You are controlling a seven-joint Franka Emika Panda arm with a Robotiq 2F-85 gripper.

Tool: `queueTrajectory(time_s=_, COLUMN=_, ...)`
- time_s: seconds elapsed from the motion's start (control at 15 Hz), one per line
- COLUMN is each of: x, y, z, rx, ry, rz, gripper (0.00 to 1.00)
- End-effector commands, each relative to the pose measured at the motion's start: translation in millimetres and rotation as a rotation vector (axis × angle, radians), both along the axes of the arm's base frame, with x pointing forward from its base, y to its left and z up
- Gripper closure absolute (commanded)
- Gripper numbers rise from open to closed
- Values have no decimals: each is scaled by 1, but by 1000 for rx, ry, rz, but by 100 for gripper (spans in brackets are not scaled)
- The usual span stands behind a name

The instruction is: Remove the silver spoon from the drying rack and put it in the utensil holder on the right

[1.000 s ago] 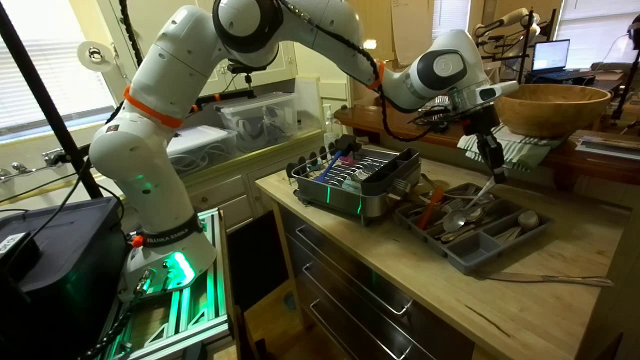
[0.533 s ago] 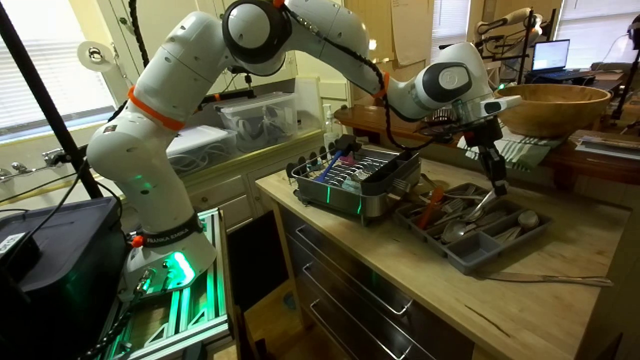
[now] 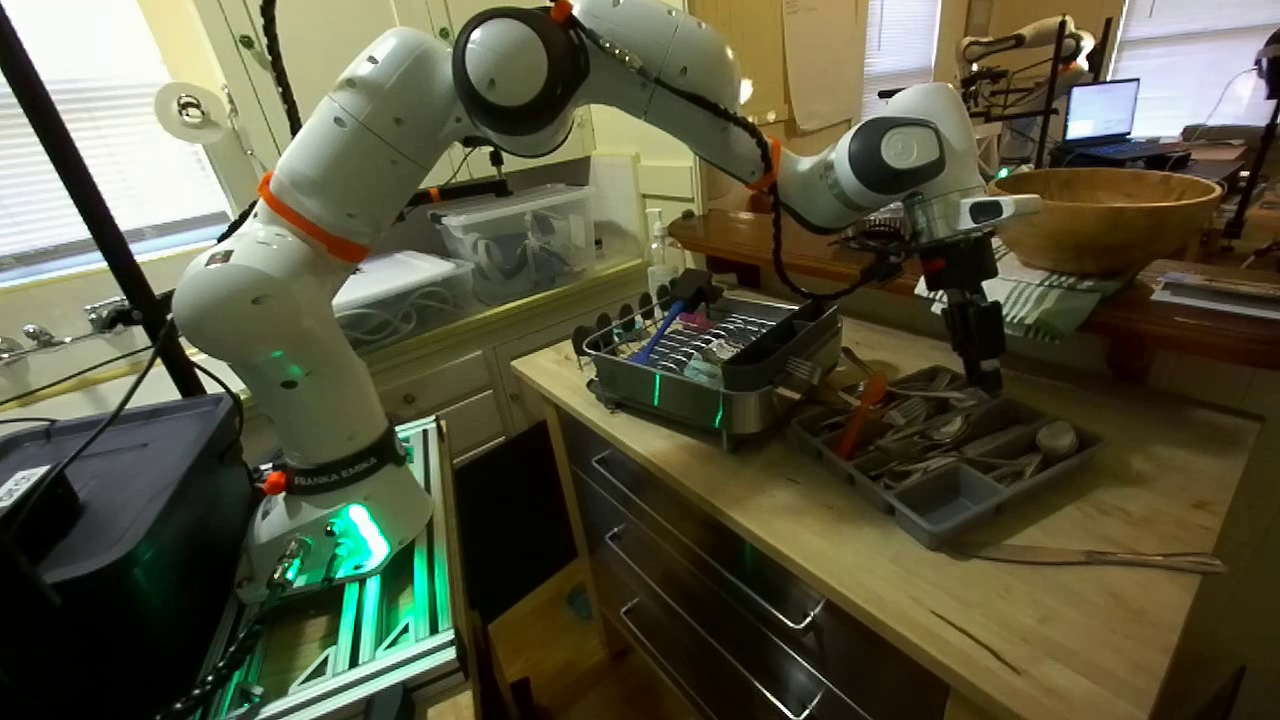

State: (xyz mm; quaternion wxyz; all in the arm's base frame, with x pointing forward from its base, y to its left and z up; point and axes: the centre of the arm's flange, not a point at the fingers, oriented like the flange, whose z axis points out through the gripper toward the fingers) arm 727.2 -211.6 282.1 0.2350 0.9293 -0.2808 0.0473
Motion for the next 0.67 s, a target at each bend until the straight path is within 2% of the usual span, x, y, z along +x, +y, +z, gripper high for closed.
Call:
queueTrajectory(time_s=0.0, x=11, y=5, z=18, rx=12, ry=-14, rz=9, gripper=18)
queueTrajectory(time_s=0.13, x=11, y=11, z=36, rx=42, ry=-69, rz=28, gripper=2)
queueTrajectory(time_s=0.2, x=10, y=16, z=47, rx=60, ry=-94, rz=42, gripper=0)
queueTrajectory(time_s=0.53, x=-5, y=48, z=115, rx=176, ry=-199, rz=105, gripper=0)
queueTrajectory(time_s=0.6, x=18, y=41, z=97, rx=110, ry=-175, rz=80, gripper=0)
